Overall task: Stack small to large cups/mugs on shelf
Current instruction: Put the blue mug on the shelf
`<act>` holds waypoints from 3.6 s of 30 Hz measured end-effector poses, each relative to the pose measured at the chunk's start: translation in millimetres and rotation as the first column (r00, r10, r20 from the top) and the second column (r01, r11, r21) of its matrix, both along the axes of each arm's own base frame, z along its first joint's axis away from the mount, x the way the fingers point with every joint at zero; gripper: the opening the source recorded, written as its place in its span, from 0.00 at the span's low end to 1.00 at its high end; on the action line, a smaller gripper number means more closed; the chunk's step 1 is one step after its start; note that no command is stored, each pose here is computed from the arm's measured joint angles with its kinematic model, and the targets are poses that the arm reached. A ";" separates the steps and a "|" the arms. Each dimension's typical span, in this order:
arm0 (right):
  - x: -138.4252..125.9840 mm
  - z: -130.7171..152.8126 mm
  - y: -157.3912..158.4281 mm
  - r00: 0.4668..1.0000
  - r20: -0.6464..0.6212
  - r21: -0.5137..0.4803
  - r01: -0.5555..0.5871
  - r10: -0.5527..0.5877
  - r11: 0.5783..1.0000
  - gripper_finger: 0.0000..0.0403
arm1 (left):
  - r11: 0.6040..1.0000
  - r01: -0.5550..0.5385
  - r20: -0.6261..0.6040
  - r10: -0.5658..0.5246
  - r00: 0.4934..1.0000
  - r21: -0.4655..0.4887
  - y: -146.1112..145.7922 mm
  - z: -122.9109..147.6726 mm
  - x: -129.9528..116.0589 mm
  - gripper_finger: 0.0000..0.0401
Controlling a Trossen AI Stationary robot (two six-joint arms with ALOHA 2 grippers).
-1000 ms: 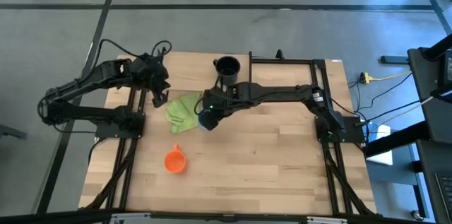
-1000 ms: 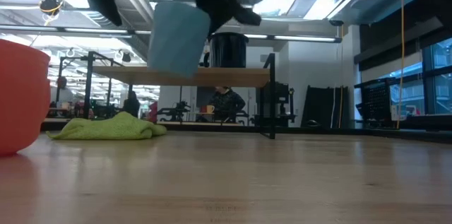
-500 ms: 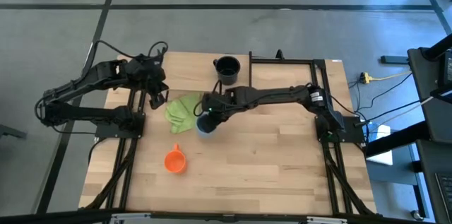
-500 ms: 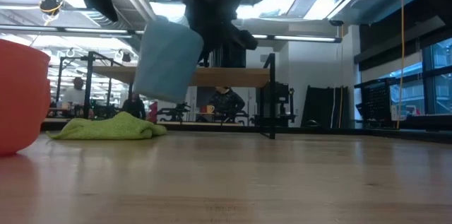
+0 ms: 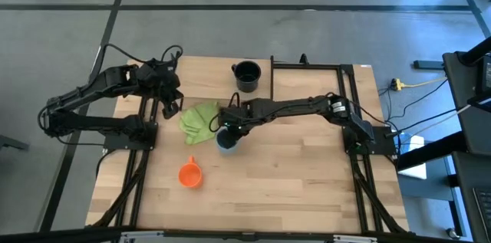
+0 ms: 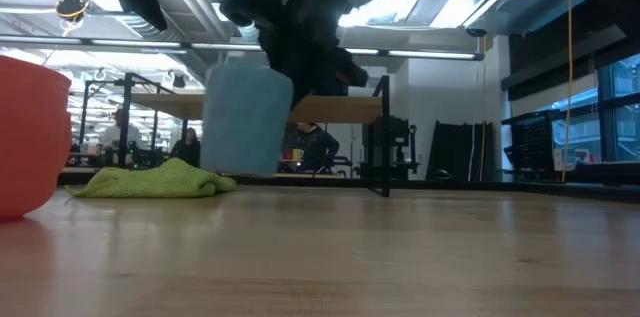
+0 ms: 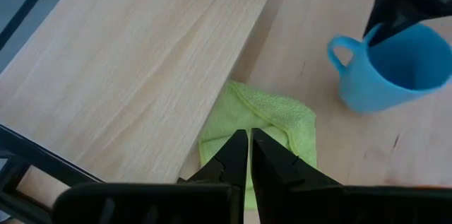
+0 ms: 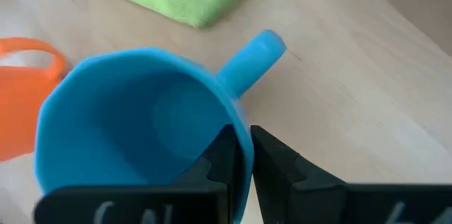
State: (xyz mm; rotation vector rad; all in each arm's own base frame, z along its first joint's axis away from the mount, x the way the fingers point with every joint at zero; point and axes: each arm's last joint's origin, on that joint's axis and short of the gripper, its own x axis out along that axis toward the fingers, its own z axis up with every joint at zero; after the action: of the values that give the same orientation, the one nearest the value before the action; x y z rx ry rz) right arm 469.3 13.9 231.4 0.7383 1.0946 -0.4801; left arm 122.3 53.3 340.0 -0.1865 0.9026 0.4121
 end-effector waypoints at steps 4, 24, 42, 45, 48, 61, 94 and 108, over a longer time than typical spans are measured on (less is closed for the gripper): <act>4.1 4.9 0.7 0.999 0.046 0.003 -0.003 0.003 1.000 0.10 | 1.000 0.013 0.007 -0.013 1.000 -0.015 -0.7 0.1 -0.1 0.03; 16.3 -11.3 -4.1 0.998 0.068 -0.037 -0.004 0.007 0.999 0.22 | 0.998 0.055 0.007 -0.055 0.998 -0.014 -6.1 -0.3 4.7 0.03; 20.1 35.3 -8.9 0.988 0.146 -0.181 -0.026 0.052 0.983 0.29 | 0.978 0.154 0.013 -0.154 0.988 -0.139 -27.5 -26.1 18.2 0.03; 14.6 57.2 -16.7 0.991 0.132 -0.267 0.004 0.032 0.964 0.29 | 0.976 0.155 0.065 -0.147 0.987 -0.150 -35.1 -25.0 25.1 0.03; 3.1 72.7 -24.2 0.998 0.059 -0.357 0.025 -0.005 0.934 0.29 | 0.977 0.118 0.061 -0.109 0.992 -0.175 -39.4 -27.4 31.5 0.03; -40.8 91.1 -5.4 0.980 -0.122 -0.448 0.088 -0.159 0.889 0.29 | 0.918 0.280 -0.017 -0.296 0.955 -0.281 -58.4 -45.3 60.6 0.03; -126.1 96.3 200.8 0.847 0.209 -0.184 0.524 -0.488 0.832 0.29 | 0.970 0.085 -0.118 -0.115 0.986 -0.228 -68.3 -78.9 103.6 0.03; -160.9 45.7 239.8 0.826 0.094 -0.215 0.561 -0.555 0.799 0.46 | 0.918 -0.110 -0.127 0.066 0.990 -0.380 -51.2 -85.7 127.2 0.11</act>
State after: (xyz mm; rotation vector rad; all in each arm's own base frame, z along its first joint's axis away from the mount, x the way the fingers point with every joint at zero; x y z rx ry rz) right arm 308.4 253.8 277.1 0.8521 0.7596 -1.0869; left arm 249.5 2.1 254.2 -0.5739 1.0849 0.3259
